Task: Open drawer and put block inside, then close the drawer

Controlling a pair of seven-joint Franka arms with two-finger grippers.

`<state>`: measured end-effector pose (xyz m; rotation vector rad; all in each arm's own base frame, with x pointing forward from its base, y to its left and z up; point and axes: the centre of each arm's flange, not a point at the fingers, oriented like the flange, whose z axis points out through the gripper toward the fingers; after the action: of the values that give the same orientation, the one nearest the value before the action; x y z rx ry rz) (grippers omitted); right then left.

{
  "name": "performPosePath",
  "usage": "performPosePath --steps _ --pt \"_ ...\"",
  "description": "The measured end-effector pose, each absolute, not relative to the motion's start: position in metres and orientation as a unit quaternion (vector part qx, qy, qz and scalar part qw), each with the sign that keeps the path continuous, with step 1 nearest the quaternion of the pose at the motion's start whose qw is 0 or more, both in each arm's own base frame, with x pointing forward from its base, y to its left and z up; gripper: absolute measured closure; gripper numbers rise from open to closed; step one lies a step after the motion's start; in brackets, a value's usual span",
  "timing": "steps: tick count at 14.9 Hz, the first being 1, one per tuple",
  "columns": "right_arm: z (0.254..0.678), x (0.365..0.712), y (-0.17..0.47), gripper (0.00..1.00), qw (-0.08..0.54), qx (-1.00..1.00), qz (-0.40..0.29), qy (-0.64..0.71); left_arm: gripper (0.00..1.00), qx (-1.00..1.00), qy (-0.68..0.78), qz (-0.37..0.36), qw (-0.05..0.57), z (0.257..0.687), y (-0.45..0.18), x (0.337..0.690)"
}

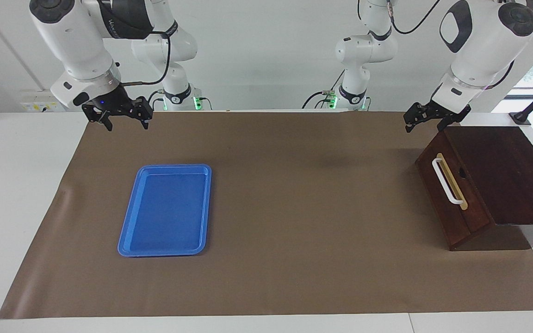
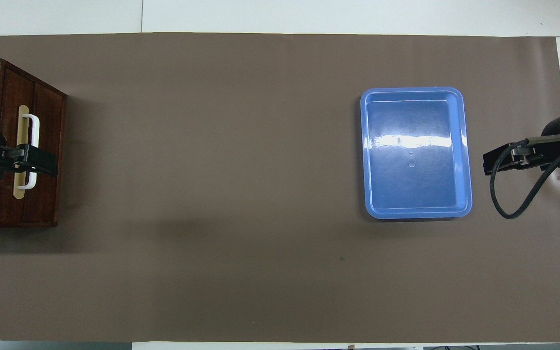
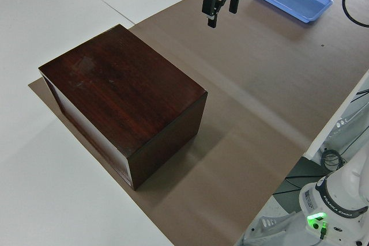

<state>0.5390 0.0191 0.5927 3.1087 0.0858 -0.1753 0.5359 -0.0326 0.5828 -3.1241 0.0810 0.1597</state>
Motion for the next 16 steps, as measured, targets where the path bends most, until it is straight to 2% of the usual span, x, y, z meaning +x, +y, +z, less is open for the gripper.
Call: performPosePath --steps 4,16 --pt "0.5927 0.539 0.0191 0.0 0.013 0.998 -0.056 0.028 0.0 -0.999 0.024 0.043 -0.015 0.5842 -0.0364 0.5375" --pt "0.5927 0.539 0.0191 0.0 0.013 0.998 -0.056 0.028 0.0 -0.999 0.024 0.027 -0.017 0.5873 -0.0366 0.541"
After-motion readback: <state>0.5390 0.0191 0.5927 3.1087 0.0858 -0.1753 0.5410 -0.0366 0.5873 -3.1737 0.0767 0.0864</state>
